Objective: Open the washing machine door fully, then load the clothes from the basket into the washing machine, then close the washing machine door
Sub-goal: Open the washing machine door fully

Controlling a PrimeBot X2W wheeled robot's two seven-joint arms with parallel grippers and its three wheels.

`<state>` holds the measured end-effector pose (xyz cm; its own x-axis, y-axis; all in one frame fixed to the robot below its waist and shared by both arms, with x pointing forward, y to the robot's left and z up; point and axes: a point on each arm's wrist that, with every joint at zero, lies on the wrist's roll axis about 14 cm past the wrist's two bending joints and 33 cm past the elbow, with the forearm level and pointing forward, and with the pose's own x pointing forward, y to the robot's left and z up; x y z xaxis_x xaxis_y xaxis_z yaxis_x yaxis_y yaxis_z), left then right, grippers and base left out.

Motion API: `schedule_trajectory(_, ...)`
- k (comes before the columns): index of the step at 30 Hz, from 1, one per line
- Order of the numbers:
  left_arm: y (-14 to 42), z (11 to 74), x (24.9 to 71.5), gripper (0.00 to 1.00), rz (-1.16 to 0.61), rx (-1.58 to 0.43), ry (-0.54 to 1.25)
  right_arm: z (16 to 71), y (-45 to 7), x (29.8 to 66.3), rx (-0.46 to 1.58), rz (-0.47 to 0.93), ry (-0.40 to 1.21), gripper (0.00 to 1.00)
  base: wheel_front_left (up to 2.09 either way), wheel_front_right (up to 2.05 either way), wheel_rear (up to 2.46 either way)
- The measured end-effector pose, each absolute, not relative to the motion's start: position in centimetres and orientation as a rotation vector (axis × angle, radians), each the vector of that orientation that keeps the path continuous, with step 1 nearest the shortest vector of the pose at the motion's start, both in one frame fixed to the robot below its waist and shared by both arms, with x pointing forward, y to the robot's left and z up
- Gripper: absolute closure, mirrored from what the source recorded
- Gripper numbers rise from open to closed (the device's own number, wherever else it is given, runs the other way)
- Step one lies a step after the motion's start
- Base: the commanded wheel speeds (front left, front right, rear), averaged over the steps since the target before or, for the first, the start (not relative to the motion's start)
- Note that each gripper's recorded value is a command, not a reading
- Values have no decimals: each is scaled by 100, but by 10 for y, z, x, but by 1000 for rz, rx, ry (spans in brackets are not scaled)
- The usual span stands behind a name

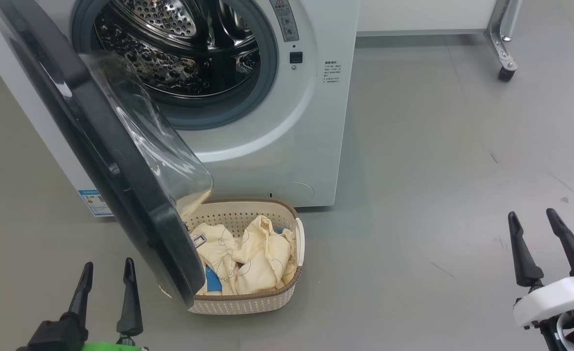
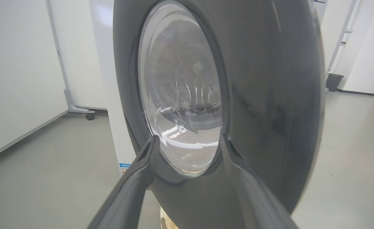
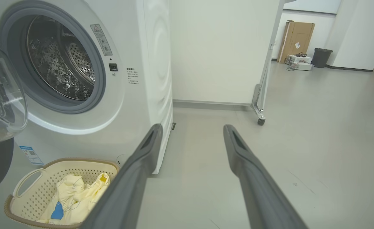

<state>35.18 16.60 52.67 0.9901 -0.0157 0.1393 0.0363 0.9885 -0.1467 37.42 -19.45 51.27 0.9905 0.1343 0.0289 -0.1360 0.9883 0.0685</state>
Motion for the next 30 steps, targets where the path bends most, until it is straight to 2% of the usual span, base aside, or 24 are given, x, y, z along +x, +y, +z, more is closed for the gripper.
schedule_trajectory(18, 165, 524, 350, 0, -29, -151, -132, 511, -181, 363, 53, 131, -40, 0, 0, 0, 0)
schedule_trajectory(19, 165, 524, 350, 16, -30, -151, -131, 510, -180, 362, 56, 129, -38, 0, 0, 0, 0)
schedule_trajectory(20, 164, 523, 350, 62, -30, -152, -129, 509, -180, 361, 59, 127, -35, 0, 0, 0, 0)
schedule_trajectory(21, 164, 523, 350, 100, -36, -154, -126, 508, -180, 360, 60, 124, -32, 0, 0, 0, 0)
schedule_trajectory(26, 166, 531, 351, 100, -29, -160, -153, 512, -181, 362, 68, 114, -48, 0, 0, 0, 0)
schedule_trajectory(30, 174, 564, 356, 100, -16, -157, -257, 513, -180, 361, 81, 108, -51, 0, 0, 0, 0)
